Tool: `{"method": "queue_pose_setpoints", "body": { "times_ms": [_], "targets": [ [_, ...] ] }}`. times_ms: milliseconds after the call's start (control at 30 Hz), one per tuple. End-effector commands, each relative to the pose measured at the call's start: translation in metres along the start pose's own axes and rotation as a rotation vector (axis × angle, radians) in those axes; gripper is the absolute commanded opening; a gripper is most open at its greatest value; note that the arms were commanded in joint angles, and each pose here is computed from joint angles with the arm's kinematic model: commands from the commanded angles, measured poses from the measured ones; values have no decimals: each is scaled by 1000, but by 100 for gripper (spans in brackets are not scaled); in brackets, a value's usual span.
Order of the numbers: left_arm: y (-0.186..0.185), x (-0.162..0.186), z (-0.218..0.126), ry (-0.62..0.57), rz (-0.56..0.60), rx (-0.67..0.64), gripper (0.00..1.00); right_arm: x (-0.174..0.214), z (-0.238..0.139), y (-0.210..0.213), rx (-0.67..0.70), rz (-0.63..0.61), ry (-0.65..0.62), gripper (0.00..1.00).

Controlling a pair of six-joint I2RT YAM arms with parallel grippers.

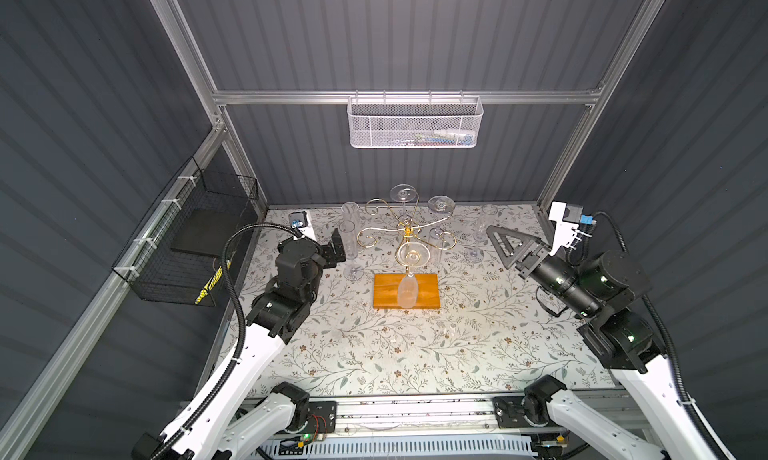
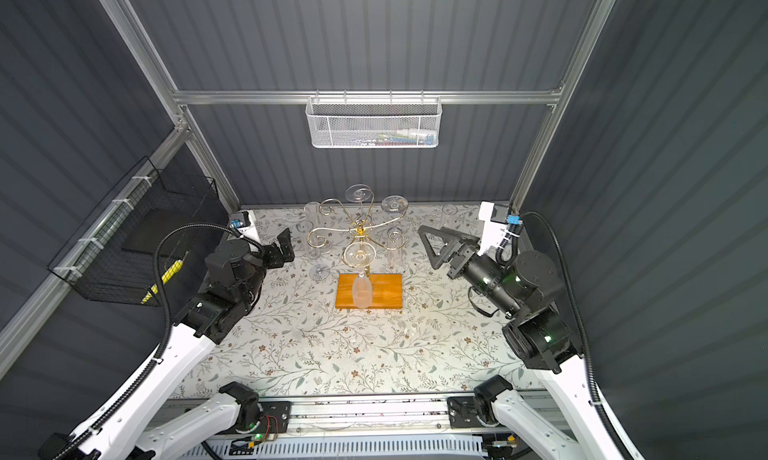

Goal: Take the wine glass off the wine glass rack
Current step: 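Move the right gripper to the base of an upside-down wine glass on the rack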

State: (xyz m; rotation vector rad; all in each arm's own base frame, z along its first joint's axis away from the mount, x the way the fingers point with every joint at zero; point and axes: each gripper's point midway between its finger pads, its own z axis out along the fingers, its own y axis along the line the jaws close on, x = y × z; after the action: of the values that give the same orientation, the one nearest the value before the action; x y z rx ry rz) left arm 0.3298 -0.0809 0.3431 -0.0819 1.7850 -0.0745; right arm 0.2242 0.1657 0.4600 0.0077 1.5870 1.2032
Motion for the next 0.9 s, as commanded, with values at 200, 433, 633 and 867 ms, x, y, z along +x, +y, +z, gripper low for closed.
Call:
{"method": "queue_pose_setpoints", "body": {
  "times_ms": [200, 433, 633, 867],
  "targets": [
    [8, -8, -21, 15, -8, -3, 100, 58, 13, -16, 95, 297, 154, 97],
    [13, -8, -28, 9, 10, -13, 100, 109, 38, -12, 108, 398, 277, 82],
    [19, -9, -34, -10, 8, -27, 100, 115, 56, -8, 91, 436, 280, 68],
    [22, -11, -37, -19, 18, -39, 100, 125, 72, -9, 104, 506, 309, 54]
  ]
}}
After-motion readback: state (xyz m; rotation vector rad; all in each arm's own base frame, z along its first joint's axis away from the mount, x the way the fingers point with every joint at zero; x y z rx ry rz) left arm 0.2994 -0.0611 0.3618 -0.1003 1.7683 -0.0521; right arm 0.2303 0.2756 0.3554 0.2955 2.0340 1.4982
